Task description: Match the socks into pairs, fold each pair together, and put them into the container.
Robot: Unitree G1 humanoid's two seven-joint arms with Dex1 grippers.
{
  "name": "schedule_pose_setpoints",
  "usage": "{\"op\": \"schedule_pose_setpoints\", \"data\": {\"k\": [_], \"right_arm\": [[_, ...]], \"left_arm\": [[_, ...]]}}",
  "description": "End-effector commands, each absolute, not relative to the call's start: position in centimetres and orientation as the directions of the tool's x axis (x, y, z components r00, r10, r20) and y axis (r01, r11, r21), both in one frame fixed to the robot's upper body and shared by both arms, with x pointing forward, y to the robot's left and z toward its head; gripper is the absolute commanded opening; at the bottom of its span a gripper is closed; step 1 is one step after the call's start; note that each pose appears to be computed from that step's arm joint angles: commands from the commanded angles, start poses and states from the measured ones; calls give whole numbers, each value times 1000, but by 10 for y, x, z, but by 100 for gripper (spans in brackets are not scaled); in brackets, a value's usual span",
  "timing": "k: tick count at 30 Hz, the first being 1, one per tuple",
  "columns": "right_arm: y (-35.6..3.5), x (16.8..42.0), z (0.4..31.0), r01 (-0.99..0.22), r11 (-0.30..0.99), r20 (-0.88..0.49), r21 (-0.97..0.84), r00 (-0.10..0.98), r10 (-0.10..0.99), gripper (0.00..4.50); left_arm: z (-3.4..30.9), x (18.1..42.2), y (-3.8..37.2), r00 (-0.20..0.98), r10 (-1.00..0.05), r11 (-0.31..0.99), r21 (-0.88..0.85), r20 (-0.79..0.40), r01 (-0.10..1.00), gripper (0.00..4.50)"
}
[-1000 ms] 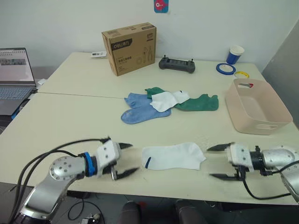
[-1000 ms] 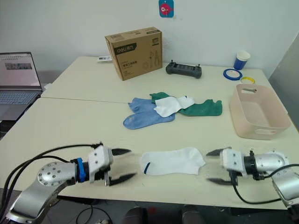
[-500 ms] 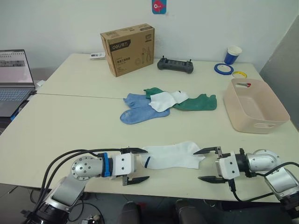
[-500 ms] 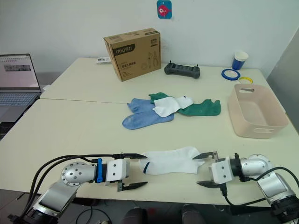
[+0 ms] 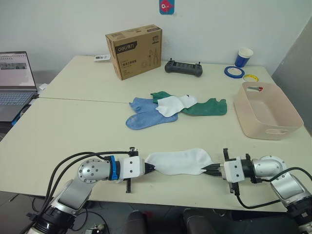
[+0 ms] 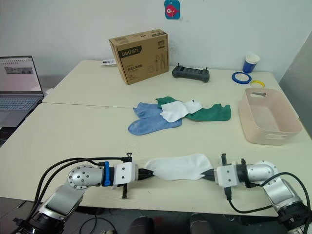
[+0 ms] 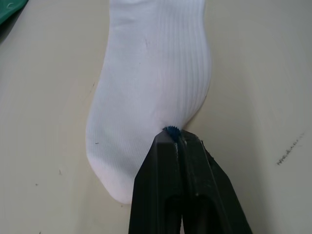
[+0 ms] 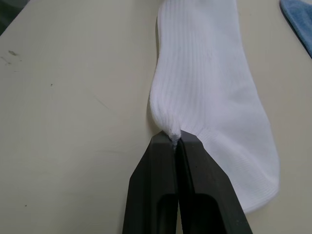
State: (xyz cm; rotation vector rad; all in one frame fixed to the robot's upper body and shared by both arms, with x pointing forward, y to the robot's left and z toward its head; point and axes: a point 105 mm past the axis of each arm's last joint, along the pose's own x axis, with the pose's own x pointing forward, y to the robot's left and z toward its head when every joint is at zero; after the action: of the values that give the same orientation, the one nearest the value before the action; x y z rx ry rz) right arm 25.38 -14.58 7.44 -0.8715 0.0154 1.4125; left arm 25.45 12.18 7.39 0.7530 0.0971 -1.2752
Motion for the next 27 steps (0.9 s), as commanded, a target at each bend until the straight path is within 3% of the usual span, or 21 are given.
{"op": "schedule_pose_setpoints", "data": {"k": [1, 4, 8, 13, 20, 27], "right_arm": [[-140, 242, 96, -886, -94, -461, -455, 144, 876, 0], [-136, 226, 106, -928, -119, -466, -353, 64, 883, 0], [-130, 207, 123, -974, -127, -455, -189, -28, 890, 0], [-124, 209, 135, -987, -2, -389, 161, -66, 919, 0], [-135, 241, 110, -918, 167, -385, 359, 17, 923, 0], [-137, 267, 98, -890, 244, -398, 385, 78, 914, 0]], "left_arm": [[90, 244, 117, 284, -865, 62, 475, -413, 878, 2], [105, 227, 115, 217, -893, 25, 438, -395, 899, 2], [110, 201, 120, 79, -884, -101, 352, -461, 930, 2], [125, 191, 119, -23, -918, 13, -89, -396, 996, 2], [112, 243, 126, 81, -913, 208, -287, -399, 935, 2], [109, 275, 122, 108, -898, 266, -330, -427, 906, 2]]}}
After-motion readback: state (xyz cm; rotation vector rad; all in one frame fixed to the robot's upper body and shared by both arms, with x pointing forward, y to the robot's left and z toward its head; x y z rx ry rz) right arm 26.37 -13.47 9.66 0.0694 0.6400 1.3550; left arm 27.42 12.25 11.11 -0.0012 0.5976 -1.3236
